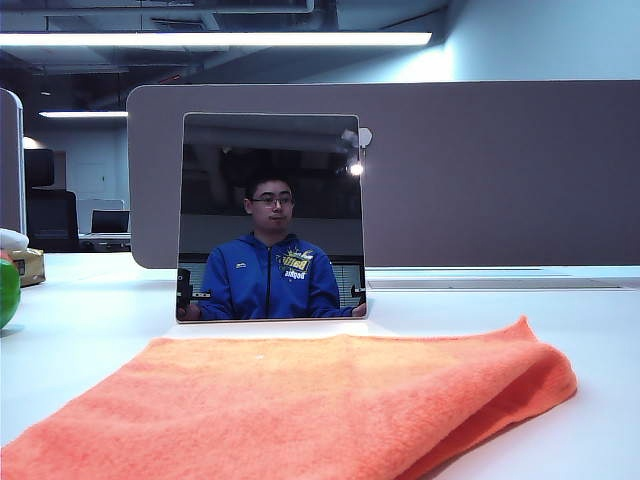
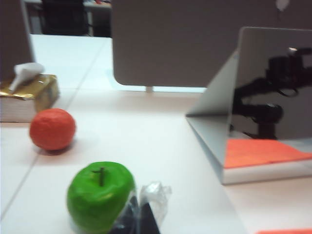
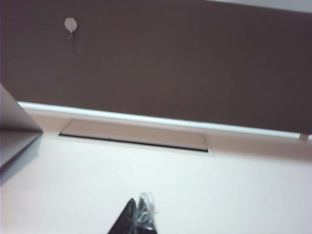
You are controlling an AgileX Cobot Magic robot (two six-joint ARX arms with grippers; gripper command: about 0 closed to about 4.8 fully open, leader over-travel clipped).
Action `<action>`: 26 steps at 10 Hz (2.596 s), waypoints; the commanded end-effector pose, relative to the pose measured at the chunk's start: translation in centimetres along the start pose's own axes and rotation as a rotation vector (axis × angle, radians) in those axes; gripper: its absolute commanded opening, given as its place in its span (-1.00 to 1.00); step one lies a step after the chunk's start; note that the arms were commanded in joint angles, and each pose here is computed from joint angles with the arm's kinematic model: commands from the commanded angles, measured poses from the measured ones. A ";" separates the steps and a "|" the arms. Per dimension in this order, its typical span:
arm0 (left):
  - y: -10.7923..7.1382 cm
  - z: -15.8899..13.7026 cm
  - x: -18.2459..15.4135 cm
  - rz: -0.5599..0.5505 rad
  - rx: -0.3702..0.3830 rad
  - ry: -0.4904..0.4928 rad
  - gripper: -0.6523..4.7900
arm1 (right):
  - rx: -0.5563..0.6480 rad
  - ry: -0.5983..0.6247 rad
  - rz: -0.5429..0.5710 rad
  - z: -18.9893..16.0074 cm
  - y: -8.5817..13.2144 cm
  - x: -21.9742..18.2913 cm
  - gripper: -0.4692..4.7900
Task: Pick up the cloth from the table and use it to cover the mirror.
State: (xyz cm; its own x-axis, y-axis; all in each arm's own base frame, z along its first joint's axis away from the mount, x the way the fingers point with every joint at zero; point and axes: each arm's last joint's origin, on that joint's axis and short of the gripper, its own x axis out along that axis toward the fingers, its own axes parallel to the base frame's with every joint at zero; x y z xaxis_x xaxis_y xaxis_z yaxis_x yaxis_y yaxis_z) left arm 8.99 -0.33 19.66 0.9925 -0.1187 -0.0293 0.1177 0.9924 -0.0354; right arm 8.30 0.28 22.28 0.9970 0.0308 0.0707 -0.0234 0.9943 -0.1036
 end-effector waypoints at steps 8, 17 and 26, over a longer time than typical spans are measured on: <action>-2.7 4.7 8.6 -0.431 -0.122 0.455 -0.78 | 0.129 0.615 0.431 7.5 1.0 8.7 -0.82; -4.5 2.7 10.5 -0.513 -0.101 0.552 -0.78 | 0.249 1.069 0.592 -2.7 6.5 17.1 -0.24; -4.5 2.7 10.5 -0.514 -0.103 0.556 -0.78 | 0.278 1.052 0.559 -4.4 7.2 20.0 -0.22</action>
State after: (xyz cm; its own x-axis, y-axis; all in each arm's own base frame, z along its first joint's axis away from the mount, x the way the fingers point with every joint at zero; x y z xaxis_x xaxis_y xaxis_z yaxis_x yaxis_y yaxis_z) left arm 18.93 -5.90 21.93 0.6419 -0.5848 -0.4959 0.5197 0.8074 -0.2794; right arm 28.19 7.59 18.27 0.3947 0.5008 -0.7703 -0.3620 0.8553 0.3706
